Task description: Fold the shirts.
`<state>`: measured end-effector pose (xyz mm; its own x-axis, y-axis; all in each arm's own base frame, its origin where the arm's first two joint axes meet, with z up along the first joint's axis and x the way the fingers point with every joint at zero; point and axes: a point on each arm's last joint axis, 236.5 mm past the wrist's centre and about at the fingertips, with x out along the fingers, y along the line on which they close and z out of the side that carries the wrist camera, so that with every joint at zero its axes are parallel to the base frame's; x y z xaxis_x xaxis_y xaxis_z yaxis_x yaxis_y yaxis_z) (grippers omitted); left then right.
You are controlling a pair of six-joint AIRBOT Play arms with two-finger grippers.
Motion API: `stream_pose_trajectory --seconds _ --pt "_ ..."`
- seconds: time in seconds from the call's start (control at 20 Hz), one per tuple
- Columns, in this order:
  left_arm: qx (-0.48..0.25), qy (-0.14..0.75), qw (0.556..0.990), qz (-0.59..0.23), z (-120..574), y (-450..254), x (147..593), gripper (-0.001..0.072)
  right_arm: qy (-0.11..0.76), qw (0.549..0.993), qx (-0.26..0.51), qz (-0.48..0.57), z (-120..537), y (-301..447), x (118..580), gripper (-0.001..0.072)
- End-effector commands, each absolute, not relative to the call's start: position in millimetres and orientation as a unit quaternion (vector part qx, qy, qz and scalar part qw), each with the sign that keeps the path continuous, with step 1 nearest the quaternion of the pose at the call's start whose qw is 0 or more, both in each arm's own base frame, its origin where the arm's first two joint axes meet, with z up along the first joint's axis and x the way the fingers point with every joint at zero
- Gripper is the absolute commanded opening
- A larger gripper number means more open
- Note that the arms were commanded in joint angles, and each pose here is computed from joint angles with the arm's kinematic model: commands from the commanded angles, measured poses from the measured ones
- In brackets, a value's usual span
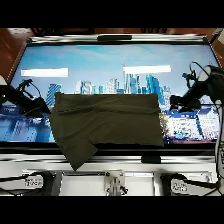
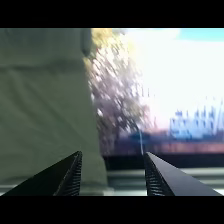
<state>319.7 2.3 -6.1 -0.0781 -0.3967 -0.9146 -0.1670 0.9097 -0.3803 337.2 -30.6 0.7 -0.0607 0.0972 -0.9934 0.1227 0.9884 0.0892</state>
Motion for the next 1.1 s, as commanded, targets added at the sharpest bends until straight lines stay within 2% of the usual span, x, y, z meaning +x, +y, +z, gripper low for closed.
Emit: stream_pose_trajectory --seconds 0.0,0.15,0.3,0.55,0.85,0.9,1.0,1.05 --pt "-0.246 0.715 0.649 -0.088 -25.7 -19.1 261.2 0.0492 0.736 0.668 0.111 -0.006 -0.5 -44.1 287.4 0.0505" --pt "-0.257 0.734 0.621 -0.101 -61.8 -36.6 193.7 0.0502 0.718 0.684 0.123 -0.021 -4.8 -52.7 271.4 0.0504" --pt "-0.265 0.737 0.611 -0.116 -76.9 -50.0 167.3 0.0508 0.714 0.689 0.122 -0.024 -4.4 -54.2 267.8 0.0504" --pt "-0.3 0.72 0.614 -0.119 -91.0 -65.5 167.3 0.0508 0.709 0.692 0.132 -0.02 -3.8 -49.8 271.2 0.0504" --pt "-0.286 0.707 0.635 -0.122 -100.1 -70.7 181.7 0.0498 0.712 0.687 0.142 -0.027 -3.6 -48.7 269.1 0.0504" --pt "-0.282 0.705 0.64 -0.12 -103.1 -71.1 185.0 0.0468 0.714 0.685 0.144 -0.026 -3.4 -47.5 268.0 0.0504" --pt "-0.288 0.694 0.649 -0.118 -104.3 -73.5 193.5 0.0322 0.721 0.677 0.146 -0.022 -7.7 -44.5 262.1 0.0507" --pt "-0.292 0.691 0.651 -0.118 -103.8 -74.3 195.6 0.0181 0.732 0.665 0.147 -0.014 -17.0 -40.4 253.0 0.0668"
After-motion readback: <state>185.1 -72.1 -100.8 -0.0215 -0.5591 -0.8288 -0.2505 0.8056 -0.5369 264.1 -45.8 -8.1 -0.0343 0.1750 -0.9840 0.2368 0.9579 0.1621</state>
